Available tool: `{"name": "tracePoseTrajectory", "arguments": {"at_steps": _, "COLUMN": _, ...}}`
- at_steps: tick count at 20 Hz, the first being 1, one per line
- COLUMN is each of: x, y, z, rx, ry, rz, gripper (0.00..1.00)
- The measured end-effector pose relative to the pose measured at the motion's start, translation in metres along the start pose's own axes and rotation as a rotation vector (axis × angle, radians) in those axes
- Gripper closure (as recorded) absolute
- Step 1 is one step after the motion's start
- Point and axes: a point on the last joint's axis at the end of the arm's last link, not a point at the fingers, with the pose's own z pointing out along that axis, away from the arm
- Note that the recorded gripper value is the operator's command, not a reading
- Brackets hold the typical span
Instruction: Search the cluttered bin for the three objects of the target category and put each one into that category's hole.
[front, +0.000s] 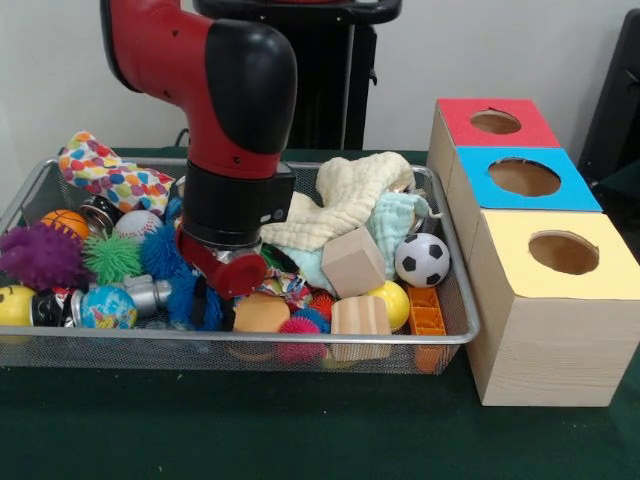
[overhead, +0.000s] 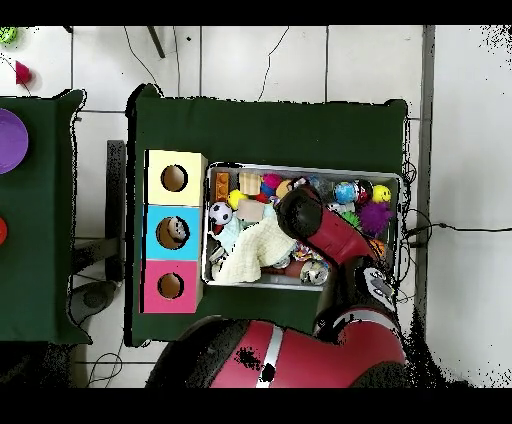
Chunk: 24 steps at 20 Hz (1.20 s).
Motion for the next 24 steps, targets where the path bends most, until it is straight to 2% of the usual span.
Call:
{"name": "tracePoseTrajectory", "arguments": {"at_steps": 15, "x": 0.014, "y": 0.012, "z": 0.0, "rx": 0.093, "ry": -0.121, "rz": -0.147, "gripper": 0.0}}
{"name": "tracePoseTrajectory", "arguments": {"at_steps": 18, "x": 0.014, "y": 0.012, "z": 0.0, "rx": 0.099, "ry": -0.128, "rz": -0.155, "gripper": 0.0}}
{"name": "tracePoseTrajectory", "arguments": {"at_steps": 24, "x": 0.009, "y": 0.007, "z": 0.003, "rx": 0.144, "ry": -0.177, "rz": -0.186, "gripper": 0.0}}
